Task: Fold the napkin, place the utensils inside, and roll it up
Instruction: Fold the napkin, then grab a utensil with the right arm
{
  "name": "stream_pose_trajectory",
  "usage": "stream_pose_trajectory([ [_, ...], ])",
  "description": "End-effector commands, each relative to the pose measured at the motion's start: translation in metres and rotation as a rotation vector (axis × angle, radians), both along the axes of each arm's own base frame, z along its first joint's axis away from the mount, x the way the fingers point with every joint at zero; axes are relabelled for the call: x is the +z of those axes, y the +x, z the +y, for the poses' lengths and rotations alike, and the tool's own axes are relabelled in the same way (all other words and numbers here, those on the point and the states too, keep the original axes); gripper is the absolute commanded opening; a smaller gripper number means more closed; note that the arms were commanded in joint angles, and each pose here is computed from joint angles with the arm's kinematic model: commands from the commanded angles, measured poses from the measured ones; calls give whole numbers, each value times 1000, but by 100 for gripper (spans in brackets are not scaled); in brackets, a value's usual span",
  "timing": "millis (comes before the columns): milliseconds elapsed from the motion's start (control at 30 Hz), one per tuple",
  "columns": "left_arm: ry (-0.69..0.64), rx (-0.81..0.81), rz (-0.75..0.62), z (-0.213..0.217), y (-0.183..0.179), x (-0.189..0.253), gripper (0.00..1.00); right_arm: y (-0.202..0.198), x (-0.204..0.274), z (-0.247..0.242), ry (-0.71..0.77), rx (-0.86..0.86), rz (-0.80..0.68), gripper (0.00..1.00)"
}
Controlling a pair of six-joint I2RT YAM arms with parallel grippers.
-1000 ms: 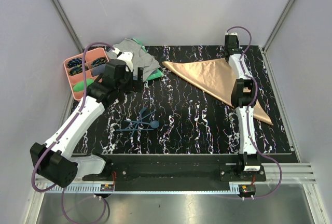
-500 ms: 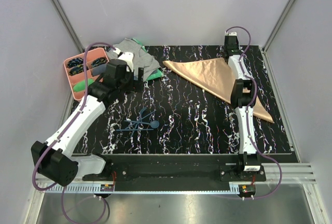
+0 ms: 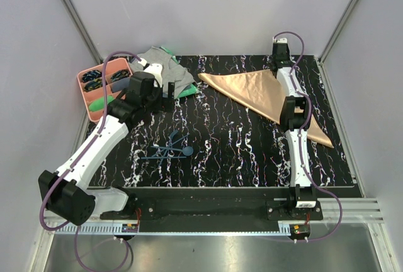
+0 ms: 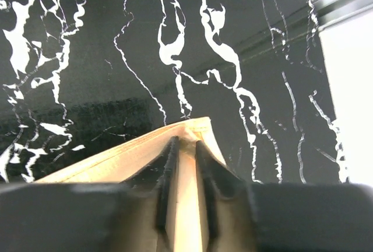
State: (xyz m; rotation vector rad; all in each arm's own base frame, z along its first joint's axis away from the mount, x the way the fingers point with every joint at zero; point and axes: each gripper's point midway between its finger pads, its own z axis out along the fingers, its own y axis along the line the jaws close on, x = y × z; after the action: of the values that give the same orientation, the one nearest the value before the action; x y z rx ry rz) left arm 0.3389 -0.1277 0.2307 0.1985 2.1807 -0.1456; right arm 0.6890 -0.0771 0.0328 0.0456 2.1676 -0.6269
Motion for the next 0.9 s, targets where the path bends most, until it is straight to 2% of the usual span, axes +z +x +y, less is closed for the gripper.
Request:
stream_pose_trajectory([
  [0,-8,5,-50,0,9,11,99,11,41,-5,-10,-21,-105,36],
  [67,-13,0,-52,-1,8,13,99,12,60,-2,7,-11,-134,47],
  [200,-26,-7,-57,-3,7,16,99,12,99,7,36,22,-185,61],
  [367,-39,-9,-67,-3,5,21,99,4,165,47,90,142,-253,85],
  [533,-55,-4,-90,-2,3,29,99,-34,222,104,134,238,-276,90],
  [667,-75,5,-135,0,-1,42,99,-90,229,192,390,428,-235,88],
  [700,-72,24,-152,4,-1,45,99,-121,217,226,460,526,-175,88],
  [767,-91,58,-219,13,-4,61,99,-153,209,260,537,581,-159,88],
  [800,-87,90,-253,20,-6,68,99,-189,188,288,564,637,-92,88],
  [833,-95,111,-293,27,-12,76,99,-206,179,300,584,655,-64,88],
  [867,-98,127,-334,32,-13,84,99,-229,149,308,620,638,3,88],
])
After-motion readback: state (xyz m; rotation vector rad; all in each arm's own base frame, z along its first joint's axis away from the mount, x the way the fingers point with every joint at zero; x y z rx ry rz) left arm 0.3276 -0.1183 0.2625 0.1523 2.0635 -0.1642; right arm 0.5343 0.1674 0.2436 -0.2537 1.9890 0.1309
